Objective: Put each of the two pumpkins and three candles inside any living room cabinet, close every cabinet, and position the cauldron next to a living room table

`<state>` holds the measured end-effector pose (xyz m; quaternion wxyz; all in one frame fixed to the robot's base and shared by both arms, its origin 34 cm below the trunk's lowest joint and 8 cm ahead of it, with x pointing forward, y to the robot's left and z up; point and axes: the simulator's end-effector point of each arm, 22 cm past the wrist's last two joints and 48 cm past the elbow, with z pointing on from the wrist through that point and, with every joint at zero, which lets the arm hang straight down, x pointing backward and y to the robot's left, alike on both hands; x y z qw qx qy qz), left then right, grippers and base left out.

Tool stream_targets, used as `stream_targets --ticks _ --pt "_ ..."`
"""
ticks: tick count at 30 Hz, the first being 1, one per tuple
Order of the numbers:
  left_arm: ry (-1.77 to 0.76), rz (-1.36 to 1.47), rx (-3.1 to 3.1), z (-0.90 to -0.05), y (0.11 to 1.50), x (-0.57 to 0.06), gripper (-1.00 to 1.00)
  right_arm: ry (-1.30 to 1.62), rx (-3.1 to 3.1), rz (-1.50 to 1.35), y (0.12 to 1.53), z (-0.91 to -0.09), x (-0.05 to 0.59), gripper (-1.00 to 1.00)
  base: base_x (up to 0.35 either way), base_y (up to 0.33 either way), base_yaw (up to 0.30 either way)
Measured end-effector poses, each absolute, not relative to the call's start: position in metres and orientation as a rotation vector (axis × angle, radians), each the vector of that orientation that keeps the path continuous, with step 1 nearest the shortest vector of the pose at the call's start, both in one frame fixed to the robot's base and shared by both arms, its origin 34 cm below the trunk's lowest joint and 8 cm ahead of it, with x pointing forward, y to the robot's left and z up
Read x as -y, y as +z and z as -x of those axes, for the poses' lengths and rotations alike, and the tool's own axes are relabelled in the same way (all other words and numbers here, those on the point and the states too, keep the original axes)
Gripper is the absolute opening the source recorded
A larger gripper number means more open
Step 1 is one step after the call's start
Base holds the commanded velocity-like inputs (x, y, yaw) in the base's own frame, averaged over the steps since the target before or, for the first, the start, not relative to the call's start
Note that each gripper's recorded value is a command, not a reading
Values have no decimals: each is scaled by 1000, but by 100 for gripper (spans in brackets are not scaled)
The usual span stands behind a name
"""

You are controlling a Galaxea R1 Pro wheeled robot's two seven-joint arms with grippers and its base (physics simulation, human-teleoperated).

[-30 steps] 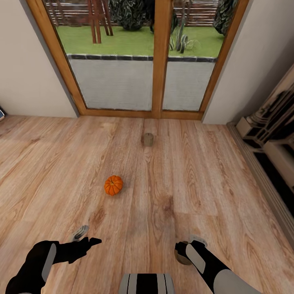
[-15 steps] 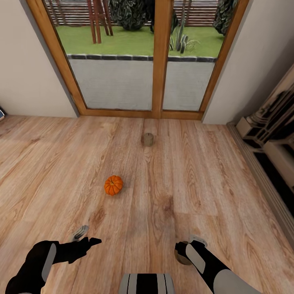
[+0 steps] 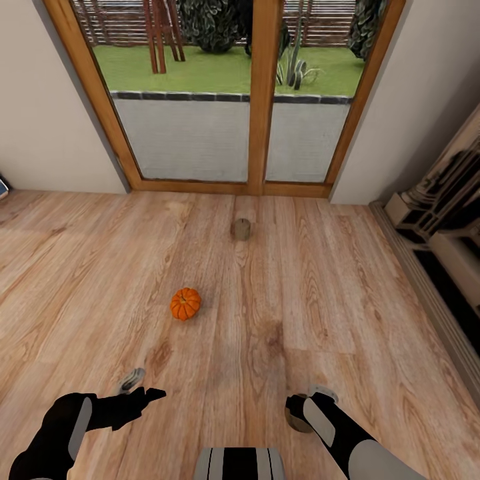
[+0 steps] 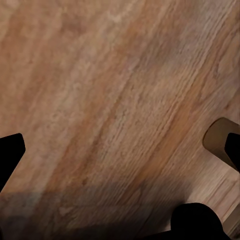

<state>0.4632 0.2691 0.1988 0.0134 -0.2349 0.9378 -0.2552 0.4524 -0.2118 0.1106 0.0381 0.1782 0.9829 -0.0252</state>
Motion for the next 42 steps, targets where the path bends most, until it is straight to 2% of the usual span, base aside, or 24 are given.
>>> stream_targets --ticks 15,23,31,38,42 --pt "-757 669 -2894 -477 220 -272 100 -47 -2993 -517 137 -473 208 -100 0 0 0" --pt "-474 635 -2976 -470 215 -299 100 -36 -2977 -500 151 -481 206 -100 0 0 0" --pt "-456 616 -2954 -478 227 -300 100 23 -2921 -489 176 -510 193 -100 0 0 0" --pt "-477 601 -2929 -486 239 -292 100 148 -2913 -362 230 -549 162 -100 0 0 0" --pt "-479 594 -2914 -490 246 -292 100 31 -2894 -347 257 -563 176 -100 0 0 0"
